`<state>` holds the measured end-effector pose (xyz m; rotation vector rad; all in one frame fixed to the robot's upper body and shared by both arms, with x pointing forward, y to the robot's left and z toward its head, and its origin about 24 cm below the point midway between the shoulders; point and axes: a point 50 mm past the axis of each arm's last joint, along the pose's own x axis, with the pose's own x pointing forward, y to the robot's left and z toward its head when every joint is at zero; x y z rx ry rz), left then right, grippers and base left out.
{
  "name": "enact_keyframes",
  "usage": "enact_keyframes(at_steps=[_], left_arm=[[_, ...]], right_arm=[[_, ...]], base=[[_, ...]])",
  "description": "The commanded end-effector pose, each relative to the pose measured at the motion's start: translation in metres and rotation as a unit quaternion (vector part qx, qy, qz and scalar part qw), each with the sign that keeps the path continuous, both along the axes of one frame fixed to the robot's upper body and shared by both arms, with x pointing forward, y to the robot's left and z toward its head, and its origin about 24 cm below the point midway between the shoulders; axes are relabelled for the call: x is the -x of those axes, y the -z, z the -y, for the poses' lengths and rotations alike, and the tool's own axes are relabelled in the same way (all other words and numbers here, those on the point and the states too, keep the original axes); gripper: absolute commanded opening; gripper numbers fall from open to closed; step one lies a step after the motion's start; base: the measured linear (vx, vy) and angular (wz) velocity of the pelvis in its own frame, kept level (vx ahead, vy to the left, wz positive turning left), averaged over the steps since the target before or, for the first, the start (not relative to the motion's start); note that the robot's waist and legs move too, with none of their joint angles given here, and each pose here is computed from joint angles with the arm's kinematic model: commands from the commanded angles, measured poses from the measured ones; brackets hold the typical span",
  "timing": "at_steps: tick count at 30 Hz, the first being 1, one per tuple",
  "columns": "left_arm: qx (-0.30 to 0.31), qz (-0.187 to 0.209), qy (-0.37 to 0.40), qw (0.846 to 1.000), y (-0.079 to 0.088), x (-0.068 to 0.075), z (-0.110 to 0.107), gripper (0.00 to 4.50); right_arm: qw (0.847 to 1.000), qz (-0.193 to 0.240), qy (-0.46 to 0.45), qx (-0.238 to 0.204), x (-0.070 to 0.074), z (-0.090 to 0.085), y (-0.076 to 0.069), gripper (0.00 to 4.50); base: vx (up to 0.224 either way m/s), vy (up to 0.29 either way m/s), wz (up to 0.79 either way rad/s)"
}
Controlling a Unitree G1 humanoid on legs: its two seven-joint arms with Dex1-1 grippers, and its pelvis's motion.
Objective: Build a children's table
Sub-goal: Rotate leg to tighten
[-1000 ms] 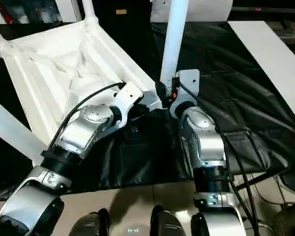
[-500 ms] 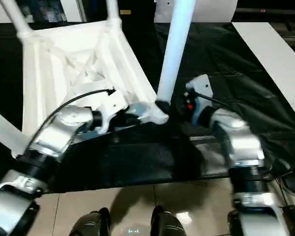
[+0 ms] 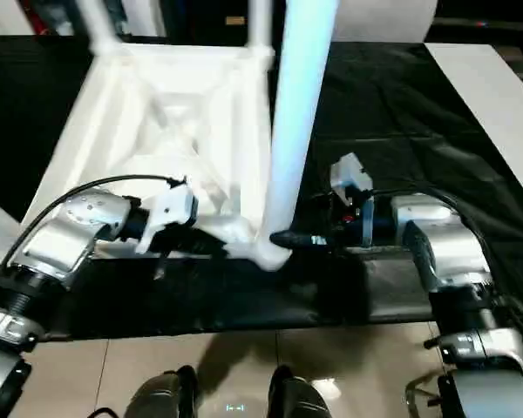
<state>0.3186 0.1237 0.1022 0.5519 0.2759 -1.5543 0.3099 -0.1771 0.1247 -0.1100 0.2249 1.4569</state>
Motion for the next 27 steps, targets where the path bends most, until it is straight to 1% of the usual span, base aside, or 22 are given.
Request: enact_keyframes(at_steps=[1, 7, 10, 11, 15, 16, 17, 18, 19, 20, 21, 23, 24, 25, 26, 27], left_arm=[[-0.012, -0.006, 0.053, 0.999, 0.002, 0.006, 0.011, 0.0], [-0.022, 0.002, 0.048, 0.999, 0.001, 0.001, 0.007, 0.0], [-0.022, 0.0, 0.044, 0.999, 0.001, 0.0, 0.006, 0.0], [-0.022, 0.0, 0.044, 0.999, 0.001, 0.0, 0.006, 0.0], [-0.015, -0.002, 0.024, 1.0, 0.001, -0.002, 0.005, 0.0], [-0.004, -0.005, -0.004, 1.0, 0.0, -0.005, 0.007, 0.0], [0.008, -0.005, -0.042, 0.999, -0.001, -0.01, 0.012, 0.0], [0.008, -0.005, -0.042, 0.999, -0.001, -0.01, 0.012, 0.0], [0.015, -0.005, -0.068, 0.998, -0.002, -0.013, 0.015, 0.0], [0.015, -0.005, -0.068, 0.998, -0.002, -0.013, 0.015, 0.0], [0.025, -0.007, -0.094, 0.995, -0.003, -0.015, 0.02, 0.0], [0.045, -0.008, -0.14, 0.989, -0.005, -0.02, 0.032, 0.0], [0.046, -0.008, -0.141, 0.989, -0.005, -0.02, 0.032, 0.0], [0.053, -0.006, -0.159, 0.986, -0.005, -0.022, 0.038, 0.0], [0.055, -0.006, -0.163, 0.985, -0.006, -0.023, 0.04, 0.0], [0.062, -0.005, -0.18, 0.982, -0.006, -0.024, 0.046, 0.0]], right_arm=[[1.0, -0.005, -0.019, 0.007, 0.002, 0.002, -0.001, 3.05], [0.999, -0.017, -0.041, 0.007, 0.005, 0.0, 0.0, 2.41], [0.999, -0.024, -0.048, -0.002, 0.006, -0.001, 0.0, 2.3], [0.999, -0.024, -0.048, -0.002, 0.006, -0.001, 0.0, 2.15], [0.998, -0.038, -0.042, -0.021, 0.008, -0.004, -0.001, 2.09], [0.998, -0.049, -0.022, -0.035, 0.008, -0.008, 0.0, 2.07], [0.998, -0.045, 0.015, -0.033, 0.007, -0.016, 0.004, 2.07], [0.998, -0.045, 0.015, -0.033, 0.007, -0.016, 0.004, 2.07], [0.998, -0.04, 0.041, -0.03, 0.006, -0.022, 0.006, 2.07], [0.998, -0.04, 0.041, -0.03, 0.006, -0.022, 0.006, 2.07], [0.996, -0.032, 0.081, -0.025, 0.002, -0.028, 0.009, 2.07], [0.985, -0.02, 0.169, -0.035, -0.01, -0.042, 0.012, 2.07], [0.984, -0.02, 0.171, -0.035, -0.01, -0.042, 0.012, 2.04], [0.977, -0.02, 0.21, -0.042, -0.015, -0.048, 0.012, 2.02], [0.975, -0.021, 0.218, -0.043, -0.016, -0.049, 0.012, 2.02], [0.964, -0.023, 0.259, -0.049, -0.021, -0.055, 0.013, 2.02]], base=[[0.0, 0.0, 0.0], [0.0, 0.0, 0.0], [0.0, 0.0, 0.0], [0.0, 0.0, 0.0], [0.0, 0.0, 0.0], [0.0, 0.0, 0.0], [0.0, 0.0, 0.0], [0.0, 0.0, 0.0], [0.0, 0.0, 0.0], [0.0, 0.0, 0.0], [0.0, 0.0, 0.0], [0.0, 0.0, 0.0], [0.0, 0.0, 0.0], [0.0, 0.0, 0.0], [0.0, 0.0, 0.0], [0.0, 0.0, 0.0]])
